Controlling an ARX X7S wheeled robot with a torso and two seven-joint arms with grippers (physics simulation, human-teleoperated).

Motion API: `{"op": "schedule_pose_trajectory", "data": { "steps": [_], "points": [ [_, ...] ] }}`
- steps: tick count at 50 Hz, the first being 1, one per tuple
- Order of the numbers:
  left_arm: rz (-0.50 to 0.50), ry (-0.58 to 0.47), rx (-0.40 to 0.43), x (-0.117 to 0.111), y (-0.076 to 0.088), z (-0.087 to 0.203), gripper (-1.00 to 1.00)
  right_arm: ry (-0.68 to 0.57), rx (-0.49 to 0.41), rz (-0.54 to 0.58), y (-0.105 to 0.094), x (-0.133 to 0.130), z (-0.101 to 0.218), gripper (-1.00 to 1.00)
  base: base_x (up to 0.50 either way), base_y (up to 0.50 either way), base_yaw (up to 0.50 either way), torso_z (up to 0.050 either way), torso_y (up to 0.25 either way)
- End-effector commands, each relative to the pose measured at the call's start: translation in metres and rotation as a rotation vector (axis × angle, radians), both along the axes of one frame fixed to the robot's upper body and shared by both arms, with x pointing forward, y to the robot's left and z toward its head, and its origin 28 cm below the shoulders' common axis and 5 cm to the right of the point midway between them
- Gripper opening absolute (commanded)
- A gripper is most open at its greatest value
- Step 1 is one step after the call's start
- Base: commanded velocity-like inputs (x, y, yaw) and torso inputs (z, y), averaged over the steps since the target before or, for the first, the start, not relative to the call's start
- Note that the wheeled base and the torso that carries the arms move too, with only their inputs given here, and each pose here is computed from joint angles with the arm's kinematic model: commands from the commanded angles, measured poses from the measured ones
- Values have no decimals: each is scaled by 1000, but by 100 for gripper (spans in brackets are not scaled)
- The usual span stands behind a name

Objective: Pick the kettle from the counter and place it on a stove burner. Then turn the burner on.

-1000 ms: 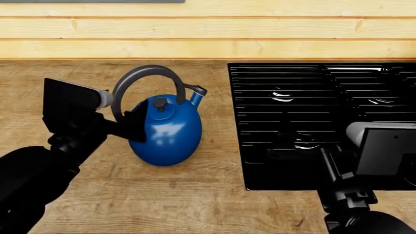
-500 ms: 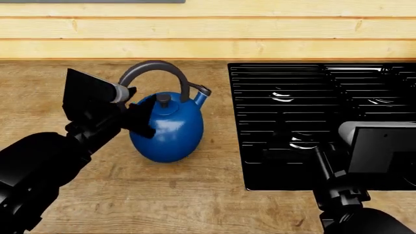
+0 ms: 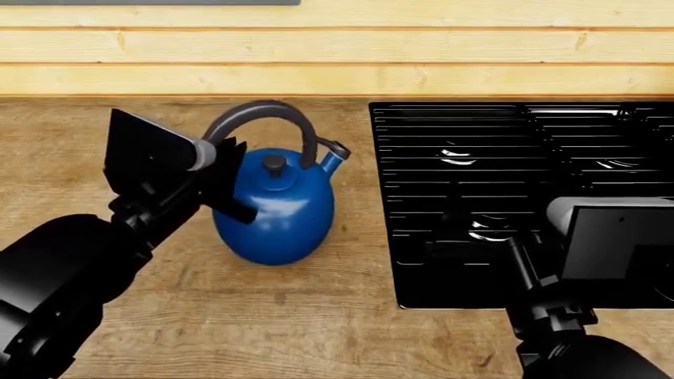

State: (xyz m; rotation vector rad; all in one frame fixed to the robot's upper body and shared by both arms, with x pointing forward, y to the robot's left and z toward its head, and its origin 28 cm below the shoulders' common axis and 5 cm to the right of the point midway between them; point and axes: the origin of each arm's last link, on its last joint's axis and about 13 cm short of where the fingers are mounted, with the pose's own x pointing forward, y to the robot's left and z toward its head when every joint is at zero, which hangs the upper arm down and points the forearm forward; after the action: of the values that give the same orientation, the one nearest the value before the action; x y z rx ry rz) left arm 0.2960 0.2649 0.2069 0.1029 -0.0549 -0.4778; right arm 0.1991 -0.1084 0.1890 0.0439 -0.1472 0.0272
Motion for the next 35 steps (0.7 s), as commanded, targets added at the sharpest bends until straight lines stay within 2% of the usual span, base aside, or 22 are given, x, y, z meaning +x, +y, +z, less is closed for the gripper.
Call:
{"op": "schedule_pose_trajectory", "data": {
  "steps": [1, 11, 21, 35],
  "points": [
    [12, -155, -18, -5, -7, 24, -100, -4, 5, -10, -2, 1, 1, 100, 0, 0, 0, 0, 0],
    [42, -299, -47, -1, -14, 64, -100, -34, 37, -25, -7, 2, 4, 100, 0, 0, 0, 0, 0],
    [32, -320, -52, 1, -16, 69, -100, -46, 50, -30, -10, 0, 6, 100, 0, -11, 0, 0, 0],
    [-9, -326, -58, 6, -20, 67, -100, -41, 40, -34, -9, 0, 5, 100, -119, -376, 0, 0, 1]
  ]
}}
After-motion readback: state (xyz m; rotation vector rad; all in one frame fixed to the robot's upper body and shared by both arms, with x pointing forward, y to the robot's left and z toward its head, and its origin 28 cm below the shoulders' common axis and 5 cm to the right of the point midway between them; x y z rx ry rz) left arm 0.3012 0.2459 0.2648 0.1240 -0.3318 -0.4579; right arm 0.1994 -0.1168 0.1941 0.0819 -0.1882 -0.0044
